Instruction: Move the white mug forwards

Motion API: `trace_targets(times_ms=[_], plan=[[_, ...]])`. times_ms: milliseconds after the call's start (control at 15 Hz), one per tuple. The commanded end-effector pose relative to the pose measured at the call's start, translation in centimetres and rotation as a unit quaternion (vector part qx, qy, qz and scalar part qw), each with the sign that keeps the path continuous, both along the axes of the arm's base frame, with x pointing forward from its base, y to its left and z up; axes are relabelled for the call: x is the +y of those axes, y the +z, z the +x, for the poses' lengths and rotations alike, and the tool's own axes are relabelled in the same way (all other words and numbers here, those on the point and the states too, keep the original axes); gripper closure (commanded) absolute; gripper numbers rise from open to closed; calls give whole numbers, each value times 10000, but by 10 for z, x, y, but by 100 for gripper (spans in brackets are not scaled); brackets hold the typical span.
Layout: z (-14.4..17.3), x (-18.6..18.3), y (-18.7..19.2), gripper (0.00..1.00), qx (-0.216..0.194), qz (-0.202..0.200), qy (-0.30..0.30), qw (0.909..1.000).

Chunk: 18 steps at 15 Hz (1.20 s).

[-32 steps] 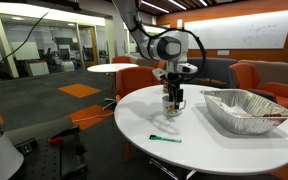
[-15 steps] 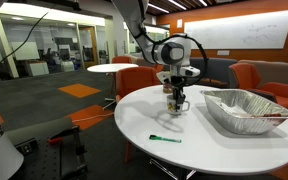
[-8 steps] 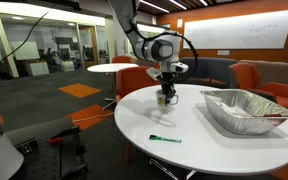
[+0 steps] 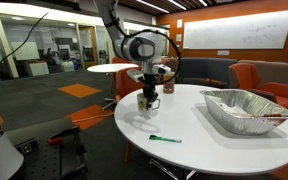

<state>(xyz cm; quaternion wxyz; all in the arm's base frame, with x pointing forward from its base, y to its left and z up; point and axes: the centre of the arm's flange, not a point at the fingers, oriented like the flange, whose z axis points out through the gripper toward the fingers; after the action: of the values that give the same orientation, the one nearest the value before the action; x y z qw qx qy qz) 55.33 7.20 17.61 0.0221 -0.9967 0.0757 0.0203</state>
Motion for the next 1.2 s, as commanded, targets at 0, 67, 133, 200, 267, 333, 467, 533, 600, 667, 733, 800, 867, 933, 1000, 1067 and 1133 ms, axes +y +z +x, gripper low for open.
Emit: trace_targets(times_ms=[0, 67, 133, 200, 267, 333, 467, 533, 600, 667, 733, 800, 867, 933, 1000, 1067, 1133], plan=[[-41, -24, 12, 97, -78, 20, 83, 9999], [-49, -29, 9, 97, -65, -26, 79, 9999], [-56, -33, 4, 97, -42, -24, 36, 10000], [-60, -37, 0, 97, -59, -60, 35, 10000], [-63, -39, -6, 97, -120, -56, 1, 9999], [-64, -40, -9, 97, -219, -21, -20, 9998], [-64, -39, -14, 97, -376, 47, -79, 9993], [-64, -38, -14, 97, -433, 91, -83, 9990], [-65, -38, -13, 63, -444, 94, -119, 9989], [-65, -38, -11, 62, -474, 101, -57, 9988], [-64, -39, -7, 55, -398, 200, -17, 9990], [-64, -39, 0, 49, -434, 214, 70, 9988], [-63, -40, 10, 40, -425, 266, 227, 9985], [-60, -41, 27, 34, -382, 257, 393, 9982], [-56, -42, 45, 25, -297, 103, 494, 9983], [-53, -45, 65, 18, -208, 101, 582, 9980], [-51, -50, 83, 10, -180, 140, 618, 9978]])
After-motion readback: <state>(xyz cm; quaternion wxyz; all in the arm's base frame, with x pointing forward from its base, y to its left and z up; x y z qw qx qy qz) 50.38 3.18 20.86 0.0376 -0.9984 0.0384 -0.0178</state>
